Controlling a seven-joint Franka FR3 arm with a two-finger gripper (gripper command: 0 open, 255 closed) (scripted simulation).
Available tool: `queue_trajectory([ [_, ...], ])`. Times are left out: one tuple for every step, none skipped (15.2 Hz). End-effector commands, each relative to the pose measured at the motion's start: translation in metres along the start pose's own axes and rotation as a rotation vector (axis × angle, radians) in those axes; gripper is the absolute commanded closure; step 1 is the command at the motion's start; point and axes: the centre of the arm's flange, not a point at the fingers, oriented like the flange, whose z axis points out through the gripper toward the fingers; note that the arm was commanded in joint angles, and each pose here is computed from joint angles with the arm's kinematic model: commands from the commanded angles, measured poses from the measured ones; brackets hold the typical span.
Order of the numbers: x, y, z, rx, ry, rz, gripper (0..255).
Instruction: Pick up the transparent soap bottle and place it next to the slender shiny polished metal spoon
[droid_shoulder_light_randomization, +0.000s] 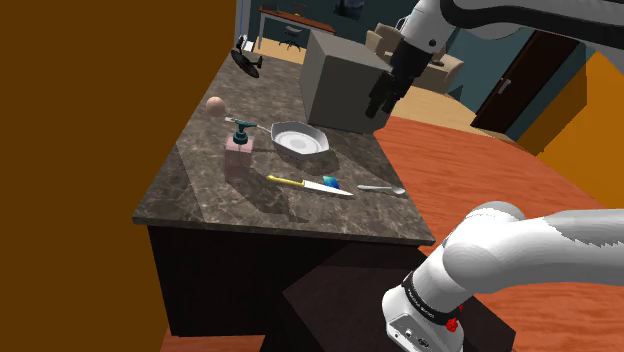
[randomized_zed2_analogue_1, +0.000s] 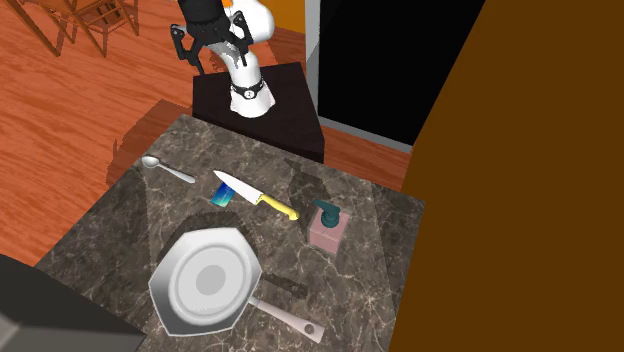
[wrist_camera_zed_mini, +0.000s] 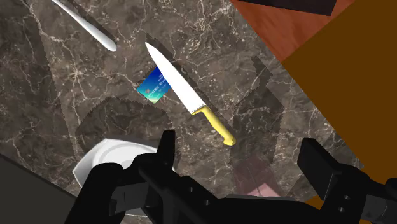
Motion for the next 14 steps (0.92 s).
queue_trajectory([
  [0.000,0.000,0.000,0.000,0.000,0.000,0],
  [0.012,-0.003,0.006,0.002,-0.004,-0.009,0],
  [0.024,-0.006,0.012,0.003,-0.007,-0.018,0],
  [0.035,-0.009,0.018,0.005,-0.011,-0.027,0],
  [0.047,-0.012,0.024,0.006,-0.014,-0.036,0],
  [0.059,-0.016,0.031,0.008,-0.018,-0.045,0],
  [0.070,-0.019,0.037,0.009,-0.021,-0.054,0],
  [0.082,-0.023,0.043,0.011,-0.025,-0.063,0],
  [0.093,-0.027,0.049,0.012,-0.028,-0.072,0],
  [0.105,-0.030,0.056,0.014,-0.032,-0.081,0],
  [0.116,-0.034,0.062,0.015,-0.035,-0.090,0],
  [0.128,-0.038,0.068,0.017,-0.039,-0.099,0],
  [0.139,-0.043,0.075,0.018,-0.043,-0.108,0],
  [0.150,-0.047,0.081,0.020,-0.046,-0.117,0],
])
